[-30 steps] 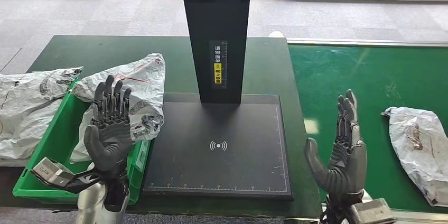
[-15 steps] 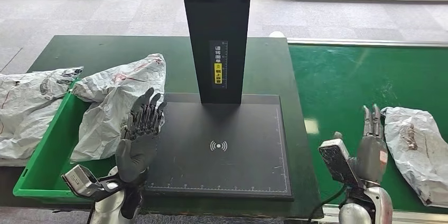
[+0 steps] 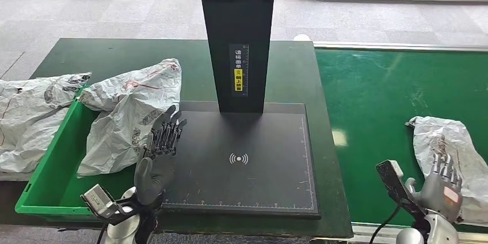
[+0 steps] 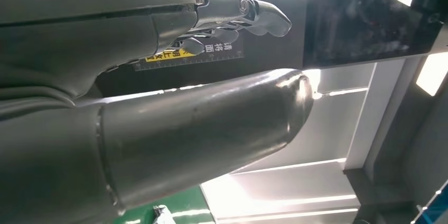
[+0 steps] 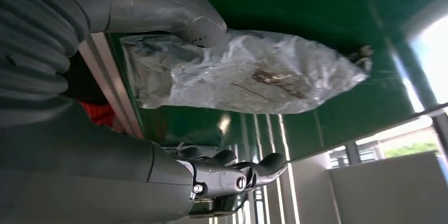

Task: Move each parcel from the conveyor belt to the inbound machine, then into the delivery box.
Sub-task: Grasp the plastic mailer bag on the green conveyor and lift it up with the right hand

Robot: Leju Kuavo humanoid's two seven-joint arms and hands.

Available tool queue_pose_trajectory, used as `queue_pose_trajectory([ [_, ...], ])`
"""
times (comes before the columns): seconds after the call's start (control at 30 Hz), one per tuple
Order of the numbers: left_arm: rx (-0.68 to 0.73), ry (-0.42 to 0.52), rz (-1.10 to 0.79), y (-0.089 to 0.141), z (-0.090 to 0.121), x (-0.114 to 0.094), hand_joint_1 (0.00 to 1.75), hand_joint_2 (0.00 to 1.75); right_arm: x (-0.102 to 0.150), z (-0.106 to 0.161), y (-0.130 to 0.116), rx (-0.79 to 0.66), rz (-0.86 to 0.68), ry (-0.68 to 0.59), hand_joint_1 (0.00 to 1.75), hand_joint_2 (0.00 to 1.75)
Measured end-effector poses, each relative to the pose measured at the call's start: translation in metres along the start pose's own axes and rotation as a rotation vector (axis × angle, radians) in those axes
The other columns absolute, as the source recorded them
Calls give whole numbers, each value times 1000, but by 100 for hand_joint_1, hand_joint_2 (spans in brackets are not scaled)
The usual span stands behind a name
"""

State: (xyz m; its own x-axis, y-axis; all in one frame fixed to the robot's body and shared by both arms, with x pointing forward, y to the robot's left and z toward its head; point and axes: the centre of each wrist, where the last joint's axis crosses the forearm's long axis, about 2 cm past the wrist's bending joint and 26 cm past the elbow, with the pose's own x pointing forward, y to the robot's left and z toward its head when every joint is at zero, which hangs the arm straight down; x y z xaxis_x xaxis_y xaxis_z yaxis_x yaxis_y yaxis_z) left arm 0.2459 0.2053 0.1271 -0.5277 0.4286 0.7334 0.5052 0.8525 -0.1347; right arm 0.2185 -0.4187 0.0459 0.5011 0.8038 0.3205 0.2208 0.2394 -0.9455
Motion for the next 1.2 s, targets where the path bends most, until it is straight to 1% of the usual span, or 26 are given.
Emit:
queue_pose_trajectory([
  [0.1,-2,8,-6,1,0,-2,0,0,-27,-9,10,64,75,118,0,175],
  [0.2,5,11,-13,2,0,-2,0,0,-44,-16,18,126,116,199,0,175],
  [0.4,16,20,-17,2,4,-2,0,0,-62,-25,26,206,145,279,0,175],
  [0.57,18,23,-16,1,6,-2,0,0,-67,-27,29,234,145,301,0,175],
  [1.2,20,25,-19,2,6,-2,0,0,-69,-30,31,257,140,316,0,175],
])
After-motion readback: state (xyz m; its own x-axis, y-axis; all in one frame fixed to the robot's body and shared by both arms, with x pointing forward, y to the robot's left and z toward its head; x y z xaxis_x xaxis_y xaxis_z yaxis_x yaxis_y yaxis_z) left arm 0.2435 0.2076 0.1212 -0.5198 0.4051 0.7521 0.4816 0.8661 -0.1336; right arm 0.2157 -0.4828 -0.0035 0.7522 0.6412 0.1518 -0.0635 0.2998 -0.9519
